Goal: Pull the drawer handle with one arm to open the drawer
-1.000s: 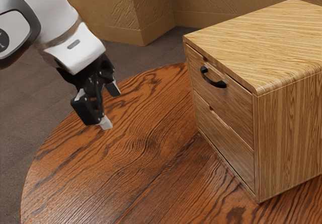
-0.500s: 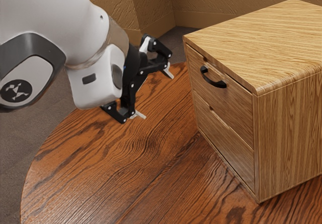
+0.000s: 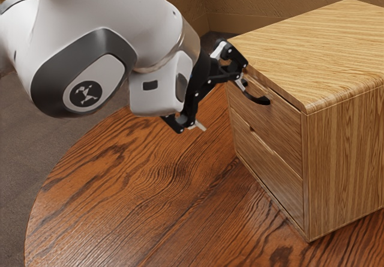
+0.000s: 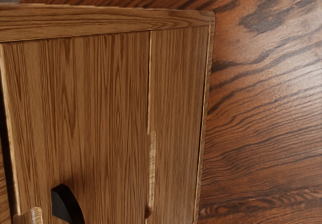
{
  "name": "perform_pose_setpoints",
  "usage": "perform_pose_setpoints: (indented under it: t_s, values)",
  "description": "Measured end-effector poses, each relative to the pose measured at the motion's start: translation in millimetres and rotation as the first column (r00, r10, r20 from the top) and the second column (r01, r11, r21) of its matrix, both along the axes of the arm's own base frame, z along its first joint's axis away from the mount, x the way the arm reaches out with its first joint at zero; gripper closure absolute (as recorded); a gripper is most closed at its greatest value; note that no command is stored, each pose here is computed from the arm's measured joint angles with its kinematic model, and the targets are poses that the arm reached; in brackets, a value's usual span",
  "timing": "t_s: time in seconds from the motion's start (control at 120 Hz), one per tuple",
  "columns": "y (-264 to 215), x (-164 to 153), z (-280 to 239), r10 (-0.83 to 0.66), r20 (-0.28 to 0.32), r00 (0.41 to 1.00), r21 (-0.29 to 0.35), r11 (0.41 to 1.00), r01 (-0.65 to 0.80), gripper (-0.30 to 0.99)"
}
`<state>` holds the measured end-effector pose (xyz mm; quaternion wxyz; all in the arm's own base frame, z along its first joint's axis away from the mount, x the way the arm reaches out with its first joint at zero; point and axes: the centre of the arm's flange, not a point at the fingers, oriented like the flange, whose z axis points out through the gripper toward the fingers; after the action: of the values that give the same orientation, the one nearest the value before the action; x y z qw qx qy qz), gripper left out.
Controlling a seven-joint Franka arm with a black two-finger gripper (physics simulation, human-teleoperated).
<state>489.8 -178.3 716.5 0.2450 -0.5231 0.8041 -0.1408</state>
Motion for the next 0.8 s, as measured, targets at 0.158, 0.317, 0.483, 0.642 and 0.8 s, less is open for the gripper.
perform_pose_setpoints:
  t_s: [0.158, 0.317, 0.483, 0.642, 0.8]
  values:
    - [1, 12, -10, -0.026, 0.001, 1.000, 0.010, 1.000, 0.026, 0.02]
    - [11, 19, -12, -0.033, 0.033, 0.999, 0.013, 0.999, 0.033, 0.02]
    - [42, -16, -20, -0.012, 0.138, 0.990, 0.013, 1.000, 0.011, 0.02]
    - [35, -20, -18, -0.054, 0.279, 0.959, -0.010, 0.998, 0.059, 0.02]
    - [15, -10, -37, -0.102, 0.304, 0.947, -0.021, 0.993, 0.114, 0.02]
